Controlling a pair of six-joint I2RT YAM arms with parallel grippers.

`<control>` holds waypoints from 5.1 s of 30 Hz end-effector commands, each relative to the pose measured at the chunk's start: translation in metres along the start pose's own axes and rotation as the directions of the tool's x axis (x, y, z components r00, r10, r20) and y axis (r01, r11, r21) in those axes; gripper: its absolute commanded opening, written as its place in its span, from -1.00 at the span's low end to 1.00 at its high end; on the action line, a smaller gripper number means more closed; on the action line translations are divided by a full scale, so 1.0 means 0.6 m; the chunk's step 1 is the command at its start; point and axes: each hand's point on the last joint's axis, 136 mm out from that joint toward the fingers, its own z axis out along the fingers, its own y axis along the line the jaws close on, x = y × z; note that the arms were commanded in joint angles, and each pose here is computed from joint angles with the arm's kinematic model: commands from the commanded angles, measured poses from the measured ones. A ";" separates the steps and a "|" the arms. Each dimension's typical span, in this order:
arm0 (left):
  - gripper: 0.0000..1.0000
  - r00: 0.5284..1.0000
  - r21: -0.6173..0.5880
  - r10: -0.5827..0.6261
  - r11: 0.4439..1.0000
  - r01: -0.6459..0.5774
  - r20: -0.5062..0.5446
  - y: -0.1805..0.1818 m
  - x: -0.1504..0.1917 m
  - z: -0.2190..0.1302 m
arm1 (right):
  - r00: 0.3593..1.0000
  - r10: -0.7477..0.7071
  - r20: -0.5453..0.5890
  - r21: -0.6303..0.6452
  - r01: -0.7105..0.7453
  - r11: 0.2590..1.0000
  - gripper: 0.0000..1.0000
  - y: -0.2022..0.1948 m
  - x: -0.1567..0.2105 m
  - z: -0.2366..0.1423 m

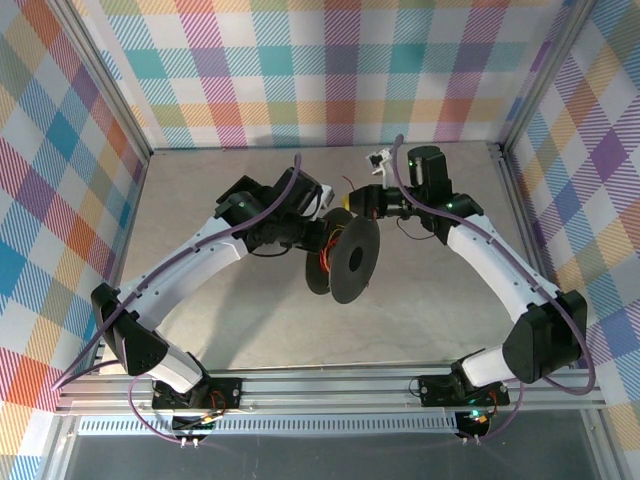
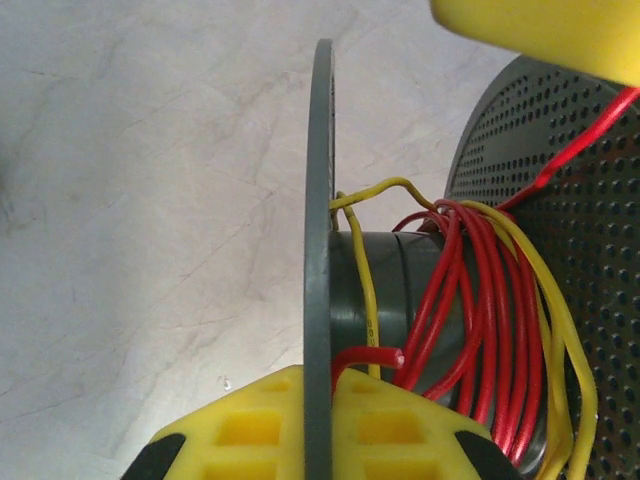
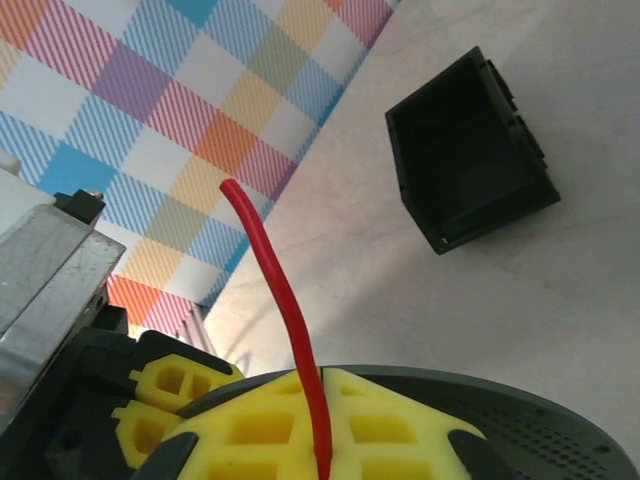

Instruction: Wrap the cables

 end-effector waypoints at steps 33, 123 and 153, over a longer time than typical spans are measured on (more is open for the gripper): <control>-1.00 1.000 0.030 0.022 0.999 -0.022 -0.003 -0.013 0.010 0.014 | 0.995 -0.101 -0.015 -0.034 0.100 0.994 -0.51 0.059 -0.012 -0.014; -1.00 0.984 -0.177 -0.154 0.970 0.167 0.087 0.084 -0.051 0.008 | 0.228 -0.912 -0.341 -0.341 0.874 0.346 -0.89 0.101 0.320 0.074; -1.00 0.950 -0.129 -0.268 0.949 0.289 0.158 0.103 -0.063 -0.010 | 0.023 -0.813 -0.581 -0.312 0.917 0.249 -1.00 0.038 0.389 0.139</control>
